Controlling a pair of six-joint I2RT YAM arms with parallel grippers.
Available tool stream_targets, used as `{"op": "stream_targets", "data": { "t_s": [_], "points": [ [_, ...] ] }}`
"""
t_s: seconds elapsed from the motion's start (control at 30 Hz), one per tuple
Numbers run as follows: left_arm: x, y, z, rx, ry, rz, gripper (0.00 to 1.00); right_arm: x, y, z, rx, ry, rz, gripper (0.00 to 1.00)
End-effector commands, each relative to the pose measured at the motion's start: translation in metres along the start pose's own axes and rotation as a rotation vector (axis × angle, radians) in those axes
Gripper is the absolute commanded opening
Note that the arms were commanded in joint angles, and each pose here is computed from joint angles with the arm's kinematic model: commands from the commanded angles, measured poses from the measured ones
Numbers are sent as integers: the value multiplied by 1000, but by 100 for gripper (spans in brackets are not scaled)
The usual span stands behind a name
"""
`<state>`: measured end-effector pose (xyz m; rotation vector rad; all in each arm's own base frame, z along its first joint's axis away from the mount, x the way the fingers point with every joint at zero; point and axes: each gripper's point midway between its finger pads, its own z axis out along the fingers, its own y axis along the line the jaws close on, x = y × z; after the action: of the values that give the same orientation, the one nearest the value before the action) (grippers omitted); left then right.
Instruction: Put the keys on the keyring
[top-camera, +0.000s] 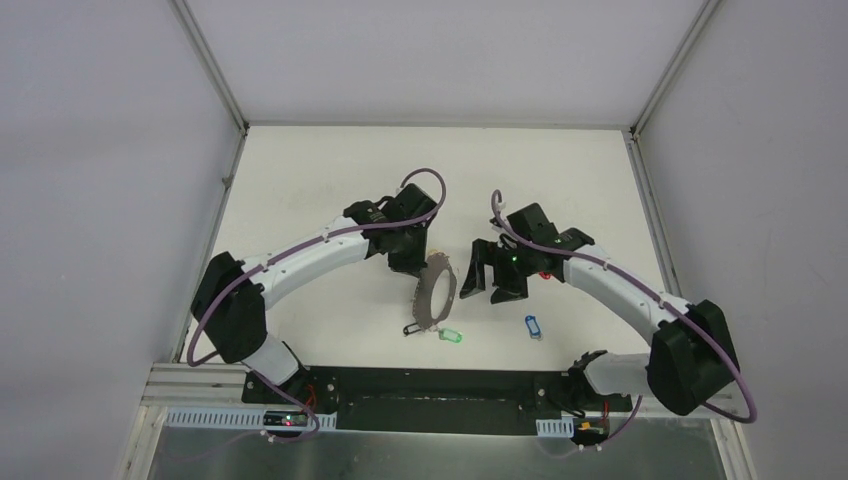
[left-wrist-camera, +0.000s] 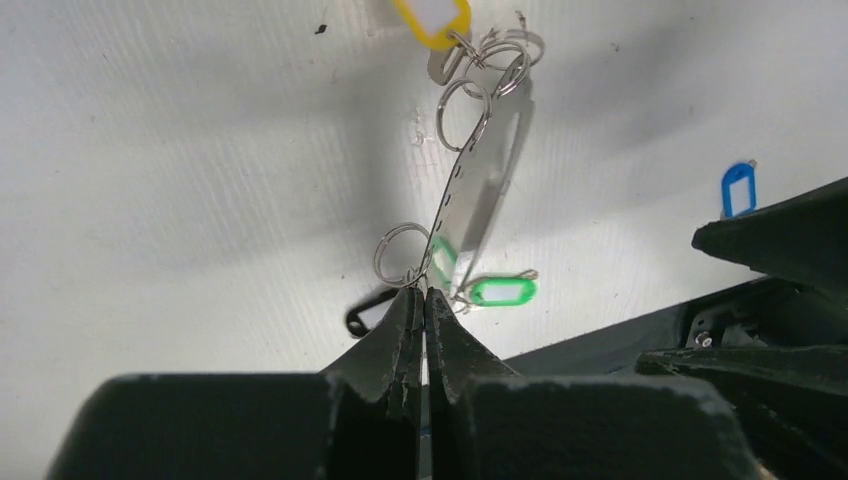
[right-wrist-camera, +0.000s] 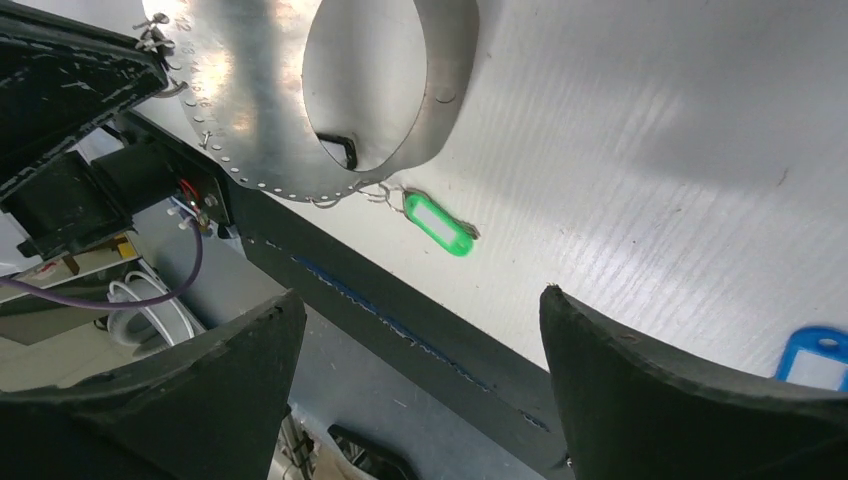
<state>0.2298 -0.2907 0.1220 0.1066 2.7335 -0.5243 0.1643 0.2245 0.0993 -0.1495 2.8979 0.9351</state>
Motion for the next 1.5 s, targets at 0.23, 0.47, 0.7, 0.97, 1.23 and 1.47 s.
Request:
{"op": "stream_targets", "data": {
  "t_s": [0.23,0.47,0.7,0.97,1.23,1.47],
  "points": [
    [-22,-19,-52,103,-132,157,0,-38,30,-57,-67,-284,-110,91],
    [-11,-19,-47,115,-88,166,0,-38,31,-58,-84,-299,-89,91],
    [6,-16,-22,99,-11,79,0,-35,29,-48,-106,-272,-54,91],
    [14,-16,21,57,70,0,0,-27,15,-28,-78,-191,10,91],
    [12,-9,36,12,63,-2,9,-18,4,-12,-58,-135,48,91],
    [7,-14,32,72,63,-43,52,-14,-2,-4,-51,-97,61,91]
  ]
}}
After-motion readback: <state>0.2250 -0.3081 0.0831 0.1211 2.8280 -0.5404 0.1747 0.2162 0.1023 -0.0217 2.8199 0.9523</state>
